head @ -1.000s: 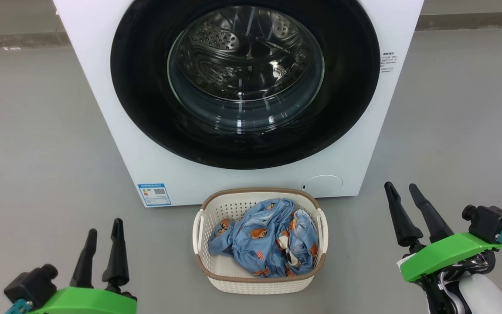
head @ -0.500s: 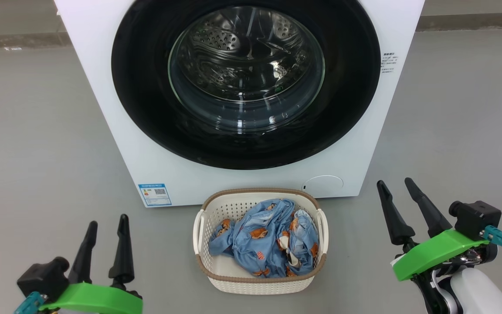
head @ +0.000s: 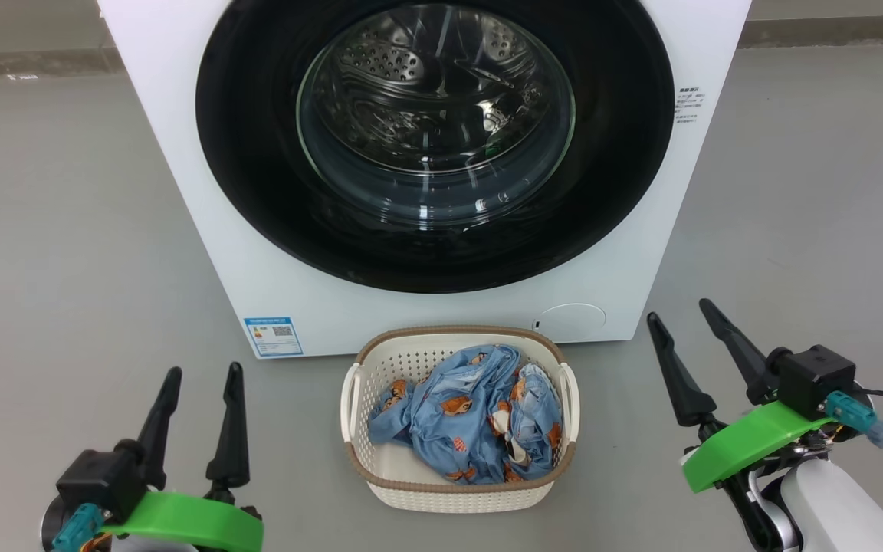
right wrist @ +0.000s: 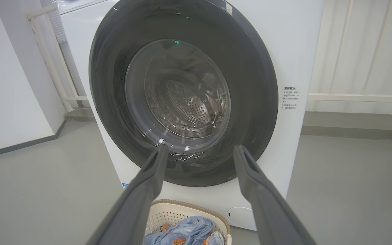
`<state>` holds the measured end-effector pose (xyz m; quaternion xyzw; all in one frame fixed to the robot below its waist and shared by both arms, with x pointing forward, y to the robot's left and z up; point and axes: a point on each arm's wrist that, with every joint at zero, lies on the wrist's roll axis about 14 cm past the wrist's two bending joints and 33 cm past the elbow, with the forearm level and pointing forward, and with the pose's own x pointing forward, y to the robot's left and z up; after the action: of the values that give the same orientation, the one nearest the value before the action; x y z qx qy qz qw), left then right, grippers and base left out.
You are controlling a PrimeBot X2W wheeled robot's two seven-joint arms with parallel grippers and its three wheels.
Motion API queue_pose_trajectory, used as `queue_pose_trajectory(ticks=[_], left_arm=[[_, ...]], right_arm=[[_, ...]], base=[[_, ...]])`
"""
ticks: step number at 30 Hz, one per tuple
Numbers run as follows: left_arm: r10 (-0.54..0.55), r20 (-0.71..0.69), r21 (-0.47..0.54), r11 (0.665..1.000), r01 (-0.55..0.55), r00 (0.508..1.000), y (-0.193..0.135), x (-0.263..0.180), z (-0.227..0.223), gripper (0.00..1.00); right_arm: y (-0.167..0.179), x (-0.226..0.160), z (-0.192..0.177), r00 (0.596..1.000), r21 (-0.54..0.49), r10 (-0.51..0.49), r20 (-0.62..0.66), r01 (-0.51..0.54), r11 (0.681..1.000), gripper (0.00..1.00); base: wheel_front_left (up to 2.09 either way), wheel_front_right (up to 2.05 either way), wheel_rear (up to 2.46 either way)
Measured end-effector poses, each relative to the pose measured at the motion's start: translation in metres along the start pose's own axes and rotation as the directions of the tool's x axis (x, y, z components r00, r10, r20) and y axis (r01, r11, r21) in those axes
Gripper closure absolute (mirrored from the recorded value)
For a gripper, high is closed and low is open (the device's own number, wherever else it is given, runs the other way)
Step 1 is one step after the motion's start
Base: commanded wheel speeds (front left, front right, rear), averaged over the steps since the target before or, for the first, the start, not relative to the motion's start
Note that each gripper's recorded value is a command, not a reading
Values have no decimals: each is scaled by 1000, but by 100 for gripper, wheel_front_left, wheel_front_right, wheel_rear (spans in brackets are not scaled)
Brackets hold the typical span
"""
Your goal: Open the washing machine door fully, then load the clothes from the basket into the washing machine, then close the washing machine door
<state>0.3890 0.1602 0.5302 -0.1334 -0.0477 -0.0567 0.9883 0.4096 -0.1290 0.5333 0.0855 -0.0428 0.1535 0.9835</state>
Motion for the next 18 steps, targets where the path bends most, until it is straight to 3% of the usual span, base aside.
queue_pose_trajectory(ticks=[18], left_arm=[[-3,5,31,1000,3,1000,1,0,1,0]], right_arm=[[3,1,-2,1000,-24,14,-3,-14,1000,0]], base=[[0,0,0]])
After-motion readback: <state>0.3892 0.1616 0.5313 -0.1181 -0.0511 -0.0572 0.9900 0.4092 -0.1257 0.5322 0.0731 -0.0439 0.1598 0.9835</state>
